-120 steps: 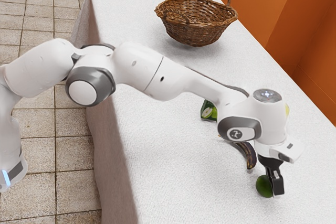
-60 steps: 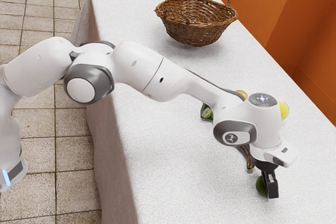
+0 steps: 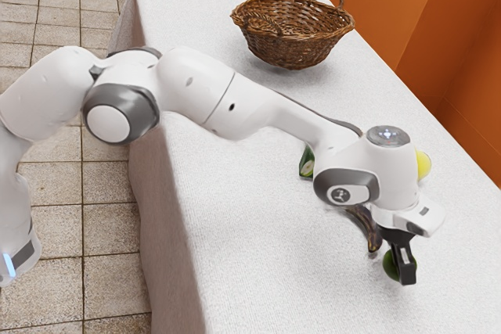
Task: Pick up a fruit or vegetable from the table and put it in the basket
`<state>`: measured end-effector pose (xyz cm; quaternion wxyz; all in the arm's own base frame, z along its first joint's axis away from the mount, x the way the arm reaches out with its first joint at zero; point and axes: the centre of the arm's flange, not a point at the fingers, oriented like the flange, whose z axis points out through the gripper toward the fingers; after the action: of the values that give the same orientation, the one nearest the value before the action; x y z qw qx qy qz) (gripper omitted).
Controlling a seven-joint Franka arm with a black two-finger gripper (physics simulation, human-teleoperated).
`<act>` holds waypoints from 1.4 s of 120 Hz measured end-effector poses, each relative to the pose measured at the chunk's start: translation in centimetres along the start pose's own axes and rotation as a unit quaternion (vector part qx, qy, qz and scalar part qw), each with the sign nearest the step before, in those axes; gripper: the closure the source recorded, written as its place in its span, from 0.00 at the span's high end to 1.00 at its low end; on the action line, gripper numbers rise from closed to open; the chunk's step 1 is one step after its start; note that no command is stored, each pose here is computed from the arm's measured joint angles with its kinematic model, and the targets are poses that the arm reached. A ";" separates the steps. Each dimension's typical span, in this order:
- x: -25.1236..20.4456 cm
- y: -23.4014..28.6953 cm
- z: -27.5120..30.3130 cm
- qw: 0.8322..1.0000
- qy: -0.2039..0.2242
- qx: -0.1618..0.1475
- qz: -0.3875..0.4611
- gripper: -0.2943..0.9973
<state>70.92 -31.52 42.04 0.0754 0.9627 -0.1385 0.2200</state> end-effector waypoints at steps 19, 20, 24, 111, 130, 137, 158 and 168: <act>1.8 2.3 -10.5 0.998 0.060 0.010 0.010 0.52; 2.0 2.3 -11.5 0.998 0.066 0.011 0.011 0.52; 2.8 2.3 -16.1 0.995 0.095 0.017 0.015 0.52; -15.4 -61.1 -42.0 0.869 0.117 0.362 -0.316 0.53; -17.7 -65.2 -42.0 0.868 0.125 0.350 -0.329 0.59; -18.4 -65.9 -42.2 0.869 0.129 0.340 -0.336 0.65; -16.4 -63.4 -42.1 0.885 0.144 0.310 -0.317 0.74; -12.9 -53.3 -40.0 0.906 0.150 0.205 -0.338 0.75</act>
<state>59.62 30.44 67.44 -0.0336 0.9016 0.2566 0.3467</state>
